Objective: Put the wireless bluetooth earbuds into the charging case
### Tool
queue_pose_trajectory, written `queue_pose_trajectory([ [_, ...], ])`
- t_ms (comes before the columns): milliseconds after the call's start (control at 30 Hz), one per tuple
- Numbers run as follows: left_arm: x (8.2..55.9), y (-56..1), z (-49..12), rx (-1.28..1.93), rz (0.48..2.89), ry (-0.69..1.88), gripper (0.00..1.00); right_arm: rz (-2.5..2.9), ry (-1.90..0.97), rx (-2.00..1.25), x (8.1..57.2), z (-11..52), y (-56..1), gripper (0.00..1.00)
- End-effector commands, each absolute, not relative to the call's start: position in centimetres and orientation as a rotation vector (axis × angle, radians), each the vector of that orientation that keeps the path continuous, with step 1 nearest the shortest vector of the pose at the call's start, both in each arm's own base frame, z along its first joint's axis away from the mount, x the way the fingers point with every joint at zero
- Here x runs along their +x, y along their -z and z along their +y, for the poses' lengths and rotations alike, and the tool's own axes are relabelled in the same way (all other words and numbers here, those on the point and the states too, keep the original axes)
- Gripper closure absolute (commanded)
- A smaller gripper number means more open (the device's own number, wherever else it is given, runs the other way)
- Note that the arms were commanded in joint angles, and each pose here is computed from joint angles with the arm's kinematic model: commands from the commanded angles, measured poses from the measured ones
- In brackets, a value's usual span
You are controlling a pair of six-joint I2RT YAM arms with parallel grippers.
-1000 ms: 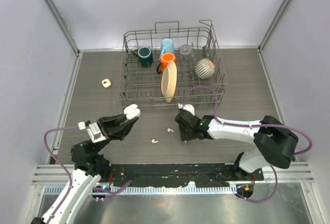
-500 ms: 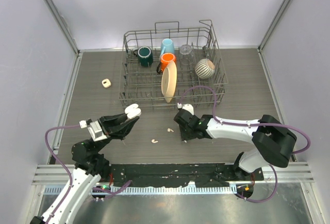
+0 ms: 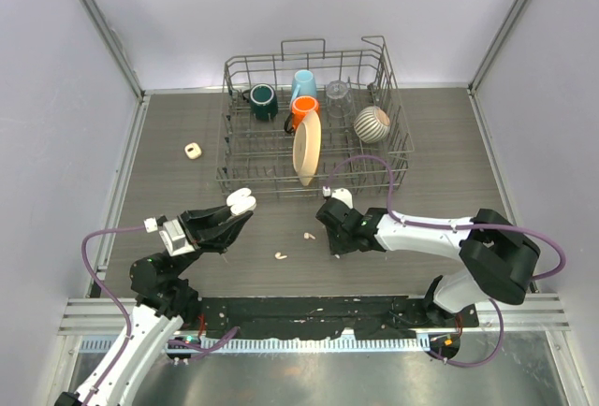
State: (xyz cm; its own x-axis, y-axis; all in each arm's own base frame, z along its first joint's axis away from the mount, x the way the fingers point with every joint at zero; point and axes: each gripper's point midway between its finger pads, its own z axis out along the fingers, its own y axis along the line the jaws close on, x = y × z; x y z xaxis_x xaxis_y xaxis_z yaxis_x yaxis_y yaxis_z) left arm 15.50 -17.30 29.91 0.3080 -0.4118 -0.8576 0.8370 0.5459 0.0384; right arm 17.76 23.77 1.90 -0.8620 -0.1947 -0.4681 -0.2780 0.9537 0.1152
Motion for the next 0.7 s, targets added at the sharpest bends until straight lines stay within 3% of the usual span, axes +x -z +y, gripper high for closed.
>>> queue_pose_trajectory([
  [0, 14.83, -31.89, -16.98, 0.532, 0.861, 0.88, 1.0, 2.591, -0.266, -0.322, 18.46, 24.27, -3.44, 0.75],
  [100, 14.82, -31.85, -17.0, 0.534, 0.862, 0.881, 1.0, 2.601, -0.257, -0.324, 18.25, 24.01, -3.06, 0.64],
  [267, 14.84, -31.86, -16.99, 0.532, 0.863, 0.882, 1.0, 2.602, -0.261, -0.323, 18.16, 23.99, -3.08, 0.59],
  [667, 14.92, -31.72, -17.02, 0.532, 0.866, 0.883, 1.0, 2.615, -0.273, -0.315, 17.88, 24.01, -2.96, 0.64],
])
